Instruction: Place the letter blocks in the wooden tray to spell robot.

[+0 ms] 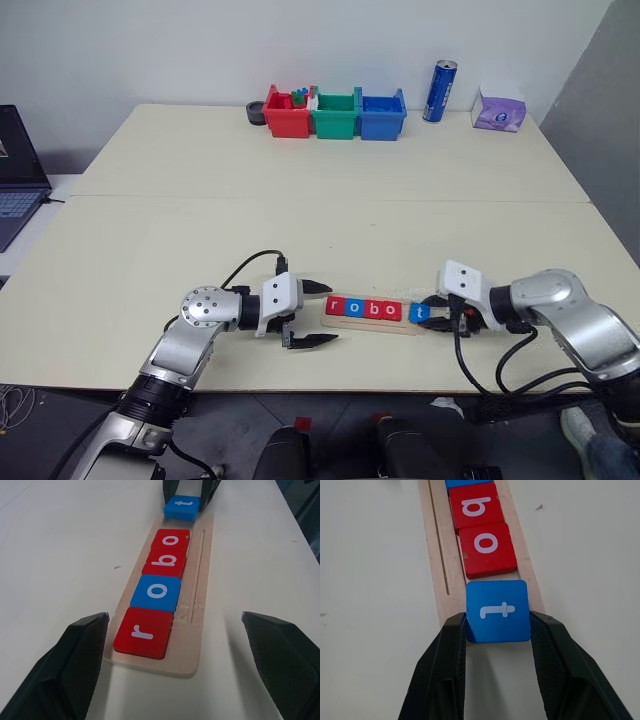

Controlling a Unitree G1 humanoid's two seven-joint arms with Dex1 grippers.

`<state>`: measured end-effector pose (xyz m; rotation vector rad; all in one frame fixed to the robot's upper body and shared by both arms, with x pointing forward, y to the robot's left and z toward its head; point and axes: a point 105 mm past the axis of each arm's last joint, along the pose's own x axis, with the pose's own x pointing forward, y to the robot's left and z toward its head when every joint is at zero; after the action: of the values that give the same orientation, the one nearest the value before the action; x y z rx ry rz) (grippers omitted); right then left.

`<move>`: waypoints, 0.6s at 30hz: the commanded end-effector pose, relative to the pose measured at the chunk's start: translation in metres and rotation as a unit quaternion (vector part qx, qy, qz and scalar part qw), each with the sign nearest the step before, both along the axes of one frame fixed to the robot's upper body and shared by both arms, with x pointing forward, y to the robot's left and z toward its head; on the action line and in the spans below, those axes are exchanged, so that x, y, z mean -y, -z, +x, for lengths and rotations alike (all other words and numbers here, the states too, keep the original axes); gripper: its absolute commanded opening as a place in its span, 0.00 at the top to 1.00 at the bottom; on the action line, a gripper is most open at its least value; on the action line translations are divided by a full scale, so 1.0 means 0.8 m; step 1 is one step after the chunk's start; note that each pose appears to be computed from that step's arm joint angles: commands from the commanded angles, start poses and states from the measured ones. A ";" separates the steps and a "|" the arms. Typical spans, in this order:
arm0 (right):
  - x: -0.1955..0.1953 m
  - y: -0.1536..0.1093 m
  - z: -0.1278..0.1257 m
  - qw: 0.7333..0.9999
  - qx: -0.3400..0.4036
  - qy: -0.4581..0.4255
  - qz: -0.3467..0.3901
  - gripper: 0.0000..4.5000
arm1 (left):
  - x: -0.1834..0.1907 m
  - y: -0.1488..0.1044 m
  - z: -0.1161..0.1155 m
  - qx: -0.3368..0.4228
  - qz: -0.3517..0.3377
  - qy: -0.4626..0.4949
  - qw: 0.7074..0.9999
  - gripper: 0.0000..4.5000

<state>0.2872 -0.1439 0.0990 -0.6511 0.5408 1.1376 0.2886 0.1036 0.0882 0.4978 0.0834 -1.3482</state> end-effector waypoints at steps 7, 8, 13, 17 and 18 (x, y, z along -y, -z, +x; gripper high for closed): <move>-0.006 -0.007 0.009 1.000 0.009 -0.011 -0.013 0.68 | 0.003 -0.009 0.000 0.023 -0.007 -0.001 1.000 0.00; -0.006 -0.007 0.008 1.000 0.006 -0.013 -0.013 0.68 | 0.003 -0.009 0.000 0.023 -0.007 -0.002 1.000 0.00; -0.010 -0.009 0.007 1.000 -0.003 -0.017 -0.002 0.68 | 0.003 -0.008 0.000 0.023 -0.008 -0.002 1.000 0.00; -0.011 -0.009 0.005 1.000 -0.008 -0.026 -0.004 0.68 | 0.004 -0.008 0.000 0.022 -0.008 -0.002 1.000 0.00; -0.011 -0.009 0.005 1.000 -0.008 -0.027 -0.005 0.68 | 0.004 -0.008 0.000 0.022 -0.008 -0.002 1.000 0.00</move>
<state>0.2898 -0.1398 0.0976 -0.6488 0.5758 1.1729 0.2898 0.1037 0.0879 0.4944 0.0777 -1.3301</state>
